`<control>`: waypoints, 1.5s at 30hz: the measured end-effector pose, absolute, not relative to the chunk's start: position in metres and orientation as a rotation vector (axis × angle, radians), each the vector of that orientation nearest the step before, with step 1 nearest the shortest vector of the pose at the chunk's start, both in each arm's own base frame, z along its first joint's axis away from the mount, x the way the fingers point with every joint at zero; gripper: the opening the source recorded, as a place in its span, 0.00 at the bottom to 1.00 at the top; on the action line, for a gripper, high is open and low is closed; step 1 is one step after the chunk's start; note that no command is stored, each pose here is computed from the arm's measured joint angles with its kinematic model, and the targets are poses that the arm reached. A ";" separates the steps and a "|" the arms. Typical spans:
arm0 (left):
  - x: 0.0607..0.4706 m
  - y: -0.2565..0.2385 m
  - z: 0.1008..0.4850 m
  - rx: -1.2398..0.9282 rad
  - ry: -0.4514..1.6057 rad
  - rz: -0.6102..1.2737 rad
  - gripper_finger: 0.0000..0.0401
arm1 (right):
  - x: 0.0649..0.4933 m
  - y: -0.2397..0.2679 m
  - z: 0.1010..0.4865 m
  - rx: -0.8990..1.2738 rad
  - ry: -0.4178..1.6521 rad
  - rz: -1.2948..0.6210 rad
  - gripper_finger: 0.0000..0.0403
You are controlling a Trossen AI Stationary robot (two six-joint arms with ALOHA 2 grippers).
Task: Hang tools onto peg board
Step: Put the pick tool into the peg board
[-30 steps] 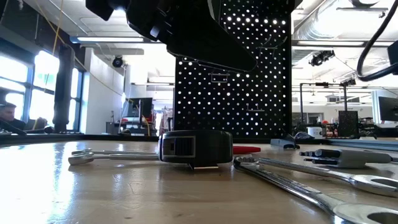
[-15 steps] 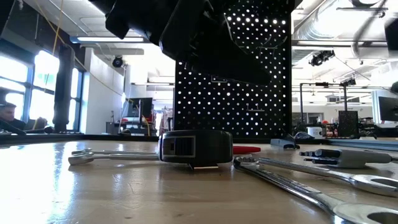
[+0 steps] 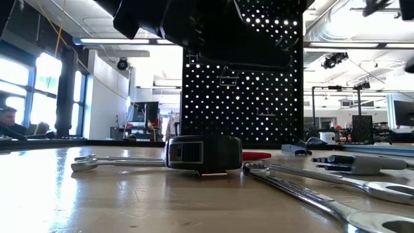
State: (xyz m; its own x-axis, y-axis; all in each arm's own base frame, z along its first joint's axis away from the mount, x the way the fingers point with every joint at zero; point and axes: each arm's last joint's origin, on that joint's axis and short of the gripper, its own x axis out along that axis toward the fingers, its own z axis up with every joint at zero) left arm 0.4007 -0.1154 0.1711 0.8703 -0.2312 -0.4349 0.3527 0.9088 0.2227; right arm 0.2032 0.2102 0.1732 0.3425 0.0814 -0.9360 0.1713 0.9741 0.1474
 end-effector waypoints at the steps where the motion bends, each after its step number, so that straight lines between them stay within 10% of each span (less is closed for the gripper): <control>1: 0.402 -0.116 0.169 0.302 0.411 -0.322 0.61 | 0.203 0.212 0.171 0.237 1.226 -0.061 0.11; 11: 0.410 -0.125 0.135 0.307 0.384 -0.385 0.61 | 0.206 0.219 0.141 0.205 1.294 -0.119 0.29; 25: 0.422 -0.131 0.135 0.349 0.302 -0.432 0.61 | 0.214 0.218 0.127 0.174 1.315 -0.113 0.03; 45: 0.421 -0.131 0.128 0.346 0.388 -0.442 0.61 | 0.253 0.222 0.163 0.052 1.103 -0.084 0.00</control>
State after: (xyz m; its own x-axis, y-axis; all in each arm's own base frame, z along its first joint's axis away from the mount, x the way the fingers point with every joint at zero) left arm 0.4213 -0.1310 0.1279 0.8334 -0.3438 -0.4326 0.4733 0.8483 0.2376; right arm 0.2534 0.2219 0.1631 0.4482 -0.0421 -0.8929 0.0937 0.9956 0.0001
